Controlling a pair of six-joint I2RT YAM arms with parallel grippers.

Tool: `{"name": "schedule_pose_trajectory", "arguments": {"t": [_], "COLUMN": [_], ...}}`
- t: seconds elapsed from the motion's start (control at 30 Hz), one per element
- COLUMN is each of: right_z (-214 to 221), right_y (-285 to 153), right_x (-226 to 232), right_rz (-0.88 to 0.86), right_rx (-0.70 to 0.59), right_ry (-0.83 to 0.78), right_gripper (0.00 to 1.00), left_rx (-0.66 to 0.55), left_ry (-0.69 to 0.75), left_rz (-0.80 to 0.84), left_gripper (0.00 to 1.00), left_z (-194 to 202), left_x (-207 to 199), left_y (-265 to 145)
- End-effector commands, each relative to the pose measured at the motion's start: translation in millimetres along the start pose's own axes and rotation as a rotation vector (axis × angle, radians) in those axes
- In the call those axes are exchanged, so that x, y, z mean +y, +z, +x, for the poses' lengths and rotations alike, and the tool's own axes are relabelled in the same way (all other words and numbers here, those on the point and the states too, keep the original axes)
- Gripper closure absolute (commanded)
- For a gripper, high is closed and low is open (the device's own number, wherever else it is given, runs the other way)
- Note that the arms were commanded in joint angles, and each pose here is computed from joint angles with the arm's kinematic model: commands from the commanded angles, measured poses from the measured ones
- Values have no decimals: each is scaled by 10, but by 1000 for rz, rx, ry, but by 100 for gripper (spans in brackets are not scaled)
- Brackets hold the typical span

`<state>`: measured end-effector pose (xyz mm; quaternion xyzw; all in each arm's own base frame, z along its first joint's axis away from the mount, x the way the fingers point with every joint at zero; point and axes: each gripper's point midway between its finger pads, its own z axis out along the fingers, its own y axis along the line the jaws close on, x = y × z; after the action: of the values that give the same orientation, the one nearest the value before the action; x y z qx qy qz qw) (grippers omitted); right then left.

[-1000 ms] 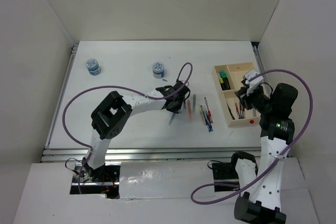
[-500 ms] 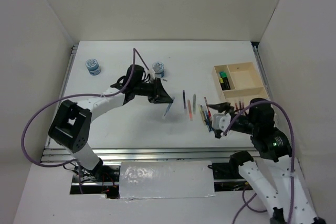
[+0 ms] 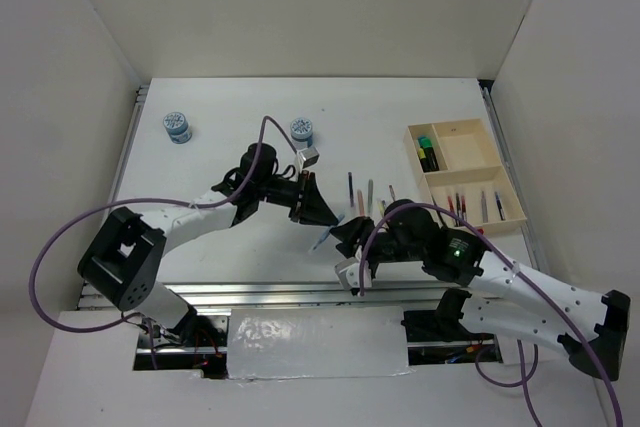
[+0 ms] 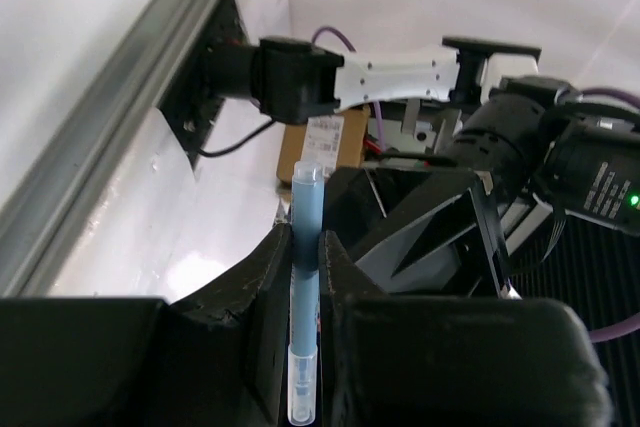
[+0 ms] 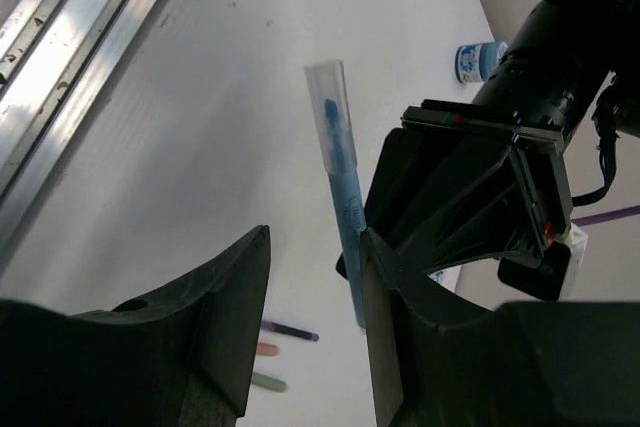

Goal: Sort the stationery into containers
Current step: Place the pen in the storage box.

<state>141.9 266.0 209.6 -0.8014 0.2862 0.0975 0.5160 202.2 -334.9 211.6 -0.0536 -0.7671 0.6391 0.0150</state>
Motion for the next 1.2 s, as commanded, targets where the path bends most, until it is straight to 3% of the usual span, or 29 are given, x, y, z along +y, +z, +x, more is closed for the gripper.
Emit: {"name": "schedule_pose_trajectory", "arguments": {"t": [0.0, 0.3, 0.6, 0.63, 0.67, 0.73, 0.77, 0.9, 0.97, 1.03, 1.07, 1.13, 1.17], "right_z": [-96, -88, -67, -75, -64, -88, -100, -156, -148, -37, 99, 313, 602], "right_y": [22, 97, 133, 131, 126, 119, 95, -1, -71, -164, -230, -356, -516], "right_x": [-329, -307, -211, -204, -200, -202, -199, -175, -131, -100, -98, -89, -113], "right_rz": [120, 100, 61, 60, 62, 70, 77, 80, 83, 111, 147, 196, 298], "right_rx": [-18, -17, -10, -11, -7, -11, -11, -11, 2, 61, 116, 196, 277], "right_ry": [-104, -131, -182, -185, -184, -193, -200, -190, -154, -3, 155, 376, 614], "right_gripper": [52, 56, 79, 83, 85, 89, 91, 96, 97, 99, 100, 100, 100], "left_rx": [51, 50, 47, 40, 35, 10, -5, -104, -225, -327, -454, -536, -599], "left_ry": [75, 79, 73, 79, 96, 99, 145, 177, 200, 219, 215, 205, 209], "left_rz": [73, 65, 56, 54, 53, 23, 6, -56, -104, -180, -249, -344, -395], "left_gripper": [100, 100, 98, 92, 62, 13, 1, 1, 1, 1, 1, 1, 1], "left_z": [205, 230, 225, 215, 217, 184, 165, -90, -433, -673, -929, -1068, -1179], "left_x": [-271, -256, -233, -239, -245, -219, -211, -215, -220, -144, -114, 21, 65], "left_y": [-19, -10, -2, -7, -14, -13, -26, -162, -390, -623, -880, -1125, -1276]}}
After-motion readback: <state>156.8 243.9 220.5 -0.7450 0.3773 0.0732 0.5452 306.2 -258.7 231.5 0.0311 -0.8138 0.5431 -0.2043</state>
